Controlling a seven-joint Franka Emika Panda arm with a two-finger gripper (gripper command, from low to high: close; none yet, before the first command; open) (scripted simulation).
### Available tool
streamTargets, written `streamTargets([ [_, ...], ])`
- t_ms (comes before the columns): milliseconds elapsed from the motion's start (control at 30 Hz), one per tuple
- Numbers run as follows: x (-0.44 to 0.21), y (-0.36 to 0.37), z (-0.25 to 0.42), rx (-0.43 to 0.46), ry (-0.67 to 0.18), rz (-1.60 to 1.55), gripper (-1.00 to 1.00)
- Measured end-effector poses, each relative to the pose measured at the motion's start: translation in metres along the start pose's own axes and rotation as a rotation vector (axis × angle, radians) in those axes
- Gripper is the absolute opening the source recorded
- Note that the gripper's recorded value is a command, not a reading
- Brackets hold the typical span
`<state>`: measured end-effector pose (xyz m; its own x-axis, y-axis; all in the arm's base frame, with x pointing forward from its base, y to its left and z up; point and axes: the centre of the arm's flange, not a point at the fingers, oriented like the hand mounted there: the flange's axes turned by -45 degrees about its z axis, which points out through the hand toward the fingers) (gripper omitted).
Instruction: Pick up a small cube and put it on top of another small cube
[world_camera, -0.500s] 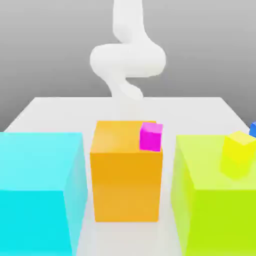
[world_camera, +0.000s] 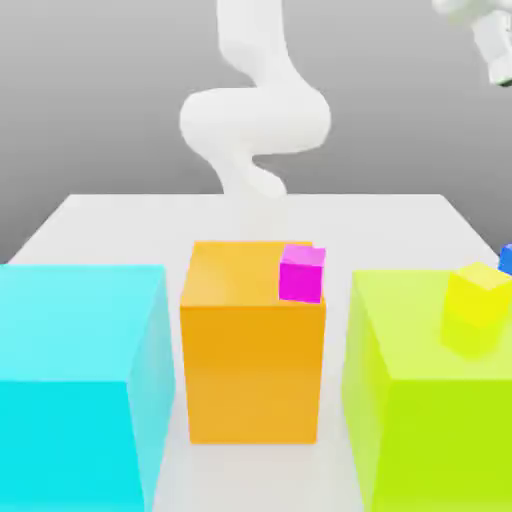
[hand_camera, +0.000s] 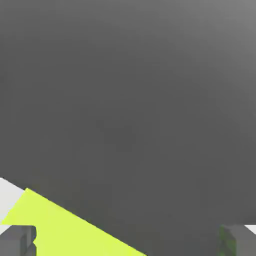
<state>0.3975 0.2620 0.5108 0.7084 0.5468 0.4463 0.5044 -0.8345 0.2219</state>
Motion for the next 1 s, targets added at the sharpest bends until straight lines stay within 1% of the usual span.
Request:
streamTargets([
  [200,-0.022,-0.093,0.059,0.117,-0.075,-0.147,0.0],
  [400,-0.062,-0.183,0.093,0.254,-0.135,-0.28,0.0],
  [500,-0.09,-0.233,0.097,0.336,-0.157,-0.355,0.0],
  [633,-0.15,-0.274,0.11,0.415,-0.252,-0.278,0.0],
  [700,-0.181,-0.285,0.115,0.427,-0.308,-0.206,0.0],
  [800,-0.222,-0.29,0.122,0.413,-0.388,-0.083,0.0],
  [900,-0.249,-0.288,0.125,0.363,-0.432,0.011,0.0],
  [1000,-0.245,-0.235,0.152,0.268,-0.471,0.258,0.0],
])
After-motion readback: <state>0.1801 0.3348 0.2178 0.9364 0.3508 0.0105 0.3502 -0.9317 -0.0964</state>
